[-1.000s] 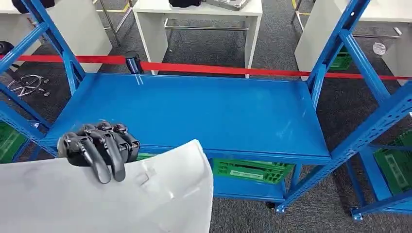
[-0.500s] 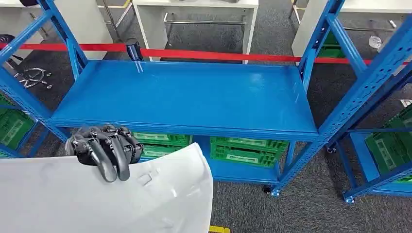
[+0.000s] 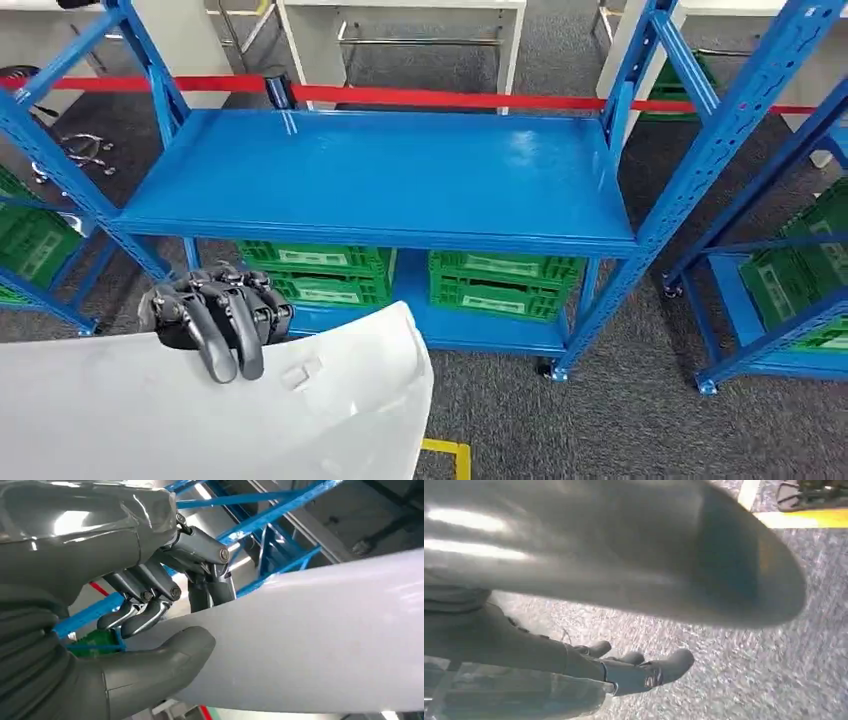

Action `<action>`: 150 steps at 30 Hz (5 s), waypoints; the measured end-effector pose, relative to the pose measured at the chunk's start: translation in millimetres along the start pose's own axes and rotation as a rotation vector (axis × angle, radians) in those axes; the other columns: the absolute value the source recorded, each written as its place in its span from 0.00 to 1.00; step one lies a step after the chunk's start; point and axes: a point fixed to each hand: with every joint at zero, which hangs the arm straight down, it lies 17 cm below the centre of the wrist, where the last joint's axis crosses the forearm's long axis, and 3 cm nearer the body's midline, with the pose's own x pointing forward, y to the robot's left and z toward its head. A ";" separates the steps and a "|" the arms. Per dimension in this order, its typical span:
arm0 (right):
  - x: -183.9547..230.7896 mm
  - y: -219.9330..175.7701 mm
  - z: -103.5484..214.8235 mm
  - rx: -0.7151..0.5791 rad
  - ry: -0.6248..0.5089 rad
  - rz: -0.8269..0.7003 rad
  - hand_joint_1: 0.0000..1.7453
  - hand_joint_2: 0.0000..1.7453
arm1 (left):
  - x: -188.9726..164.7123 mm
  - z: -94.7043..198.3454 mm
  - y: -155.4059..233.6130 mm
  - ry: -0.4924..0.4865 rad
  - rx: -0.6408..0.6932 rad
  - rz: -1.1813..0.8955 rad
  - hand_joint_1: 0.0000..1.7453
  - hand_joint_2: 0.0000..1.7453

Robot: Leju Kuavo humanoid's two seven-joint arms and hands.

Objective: Take the parts from the cabinet and place them on the table.

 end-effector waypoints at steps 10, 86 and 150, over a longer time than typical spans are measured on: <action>1.1 -4.4 0.8 -0.003 -0.018 -0.004 0.00 0.00 | -6.7 1.7 1.0 0.012 0.003 0.005 1.00 1.00; 86.6 31.0 20.7 0.182 -0.387 -0.412 0.00 0.00 | -21.2 -9.6 -9.5 0.055 -0.109 0.034 1.00 1.00; 120.9 40.7 16.5 0.164 -0.389 -0.643 0.00 0.00 | -42.3 -6.6 -22.4 0.134 -0.154 0.079 1.00 1.00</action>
